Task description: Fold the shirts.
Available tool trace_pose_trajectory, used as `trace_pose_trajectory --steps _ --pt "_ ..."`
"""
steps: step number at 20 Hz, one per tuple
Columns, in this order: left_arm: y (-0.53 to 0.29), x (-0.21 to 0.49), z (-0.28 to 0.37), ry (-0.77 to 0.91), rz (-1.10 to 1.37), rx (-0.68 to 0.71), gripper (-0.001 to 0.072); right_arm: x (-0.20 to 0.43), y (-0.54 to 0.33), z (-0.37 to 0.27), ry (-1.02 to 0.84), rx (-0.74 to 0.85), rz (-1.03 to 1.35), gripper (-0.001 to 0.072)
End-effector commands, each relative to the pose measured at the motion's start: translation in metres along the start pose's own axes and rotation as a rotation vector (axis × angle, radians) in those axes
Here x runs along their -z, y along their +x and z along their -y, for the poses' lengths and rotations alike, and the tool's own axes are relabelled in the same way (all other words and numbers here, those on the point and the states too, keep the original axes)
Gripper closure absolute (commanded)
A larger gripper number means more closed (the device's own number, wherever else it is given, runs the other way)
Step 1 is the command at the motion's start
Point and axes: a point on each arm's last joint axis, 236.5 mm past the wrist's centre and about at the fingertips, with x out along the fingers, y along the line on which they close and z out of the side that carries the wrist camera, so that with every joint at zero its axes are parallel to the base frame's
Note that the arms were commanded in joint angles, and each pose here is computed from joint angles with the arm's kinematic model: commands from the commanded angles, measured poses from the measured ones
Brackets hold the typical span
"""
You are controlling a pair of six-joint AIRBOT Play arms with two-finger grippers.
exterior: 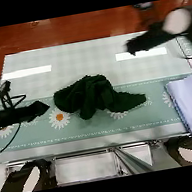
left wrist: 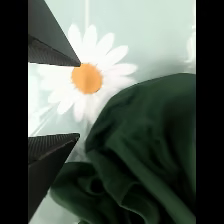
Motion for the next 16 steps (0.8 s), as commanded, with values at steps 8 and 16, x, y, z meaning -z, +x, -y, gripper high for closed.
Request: trace_pose_trajectory --steps 8,16 --pt "0.113 0.068 0.044 -0.191 -0.234 0.154 0.0203 0.191 0.02 0.068 0.604 -0.094 -0.126 0.0305" --pt "0.141 0.026 0.051 -0.269 -0.15 0.169 0.0202 0.2 0.025 0.059 0.602 -0.119 -0.148 0.0305"
